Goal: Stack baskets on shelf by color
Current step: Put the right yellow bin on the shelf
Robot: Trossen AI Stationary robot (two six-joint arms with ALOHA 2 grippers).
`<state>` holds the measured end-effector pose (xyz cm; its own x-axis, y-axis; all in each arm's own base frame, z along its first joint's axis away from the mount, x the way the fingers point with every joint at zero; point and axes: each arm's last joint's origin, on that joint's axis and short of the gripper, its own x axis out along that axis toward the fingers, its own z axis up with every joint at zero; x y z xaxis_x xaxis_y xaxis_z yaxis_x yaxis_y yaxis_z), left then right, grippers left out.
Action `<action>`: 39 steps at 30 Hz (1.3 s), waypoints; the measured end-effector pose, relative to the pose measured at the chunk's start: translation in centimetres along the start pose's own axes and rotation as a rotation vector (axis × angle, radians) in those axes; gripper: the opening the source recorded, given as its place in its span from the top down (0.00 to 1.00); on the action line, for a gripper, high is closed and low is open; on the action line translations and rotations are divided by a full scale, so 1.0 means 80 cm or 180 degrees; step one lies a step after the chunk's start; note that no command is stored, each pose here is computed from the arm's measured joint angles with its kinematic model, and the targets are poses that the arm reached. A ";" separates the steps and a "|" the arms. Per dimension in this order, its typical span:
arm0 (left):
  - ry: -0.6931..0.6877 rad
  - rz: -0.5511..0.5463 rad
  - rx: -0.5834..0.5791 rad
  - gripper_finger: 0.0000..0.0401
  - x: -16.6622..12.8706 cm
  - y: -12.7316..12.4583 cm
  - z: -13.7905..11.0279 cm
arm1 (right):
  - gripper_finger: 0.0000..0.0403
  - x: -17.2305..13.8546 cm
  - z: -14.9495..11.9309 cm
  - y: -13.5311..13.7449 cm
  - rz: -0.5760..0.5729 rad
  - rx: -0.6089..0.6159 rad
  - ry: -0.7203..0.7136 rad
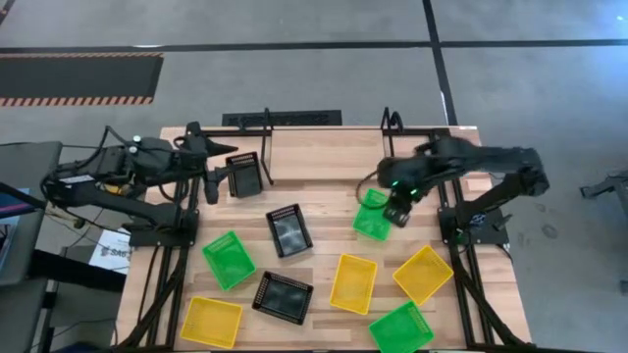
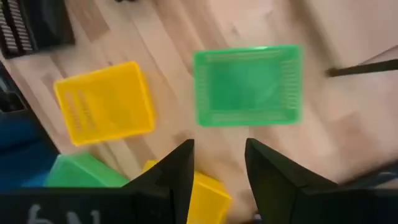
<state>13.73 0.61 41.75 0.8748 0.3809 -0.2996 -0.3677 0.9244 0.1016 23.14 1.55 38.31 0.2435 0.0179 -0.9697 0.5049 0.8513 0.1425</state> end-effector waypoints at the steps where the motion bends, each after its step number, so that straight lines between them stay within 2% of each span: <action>1: 0.0012 0.0000 0.0004 0.53 0.000 0.000 0.000 | 0.59 0.009 -0.003 0.003 -0.0066 0.0054 0.0109; 7: 0.0086 -0.0046 0.0006 0.53 0.010 -0.005 -0.001 | 0.58 0.068 -0.041 0.019 -0.0400 0.0247 0.0727; 12: 0.0137 -0.0171 0.0019 0.53 0.017 -0.010 -0.001 | 0.59 0.089 -0.085 0.032 -0.0524 0.0442 0.1061; 21: 0.0126 -0.0211 -0.0039 0.53 0.029 -0.016 0.002 | 0.58 0.105 -0.167 0.066 -0.0819 0.0714 0.1092; 26: 0.0105 -0.0210 -0.0046 0.53 0.039 -0.021 0.004 | 0.54 0.131 -0.206 0.068 -0.1033 0.0937 0.1068; 30: 0.0056 -0.0221 -0.0068 0.53 0.046 -0.024 0.007 | 0.51 0.163 -0.228 0.067 -0.0856 0.1016 0.1025; 33: 0.0040 -0.0244 -0.0100 0.53 0.050 -0.026 0.008 | 0.49 0.185 -0.240 0.054 -0.0849 0.1028 0.1038; 36: 0.0003 -0.0255 -0.0169 0.53 0.055 -0.029 0.011 | 0.49 0.192 -0.245 0.036 -0.0987 0.1042 0.1080; 39: 0.0040 -0.0301 -0.0224 0.53 0.056 -0.030 0.009 | 0.49 0.184 -0.244 0.024 -0.0947 0.1043 0.1028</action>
<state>18.77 0.14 40.87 0.9027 0.2914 -0.3167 -0.3054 0.9522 0.0055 11.51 13.70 20.41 -0.1898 0.0051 -0.9818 0.7572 0.6373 -0.1431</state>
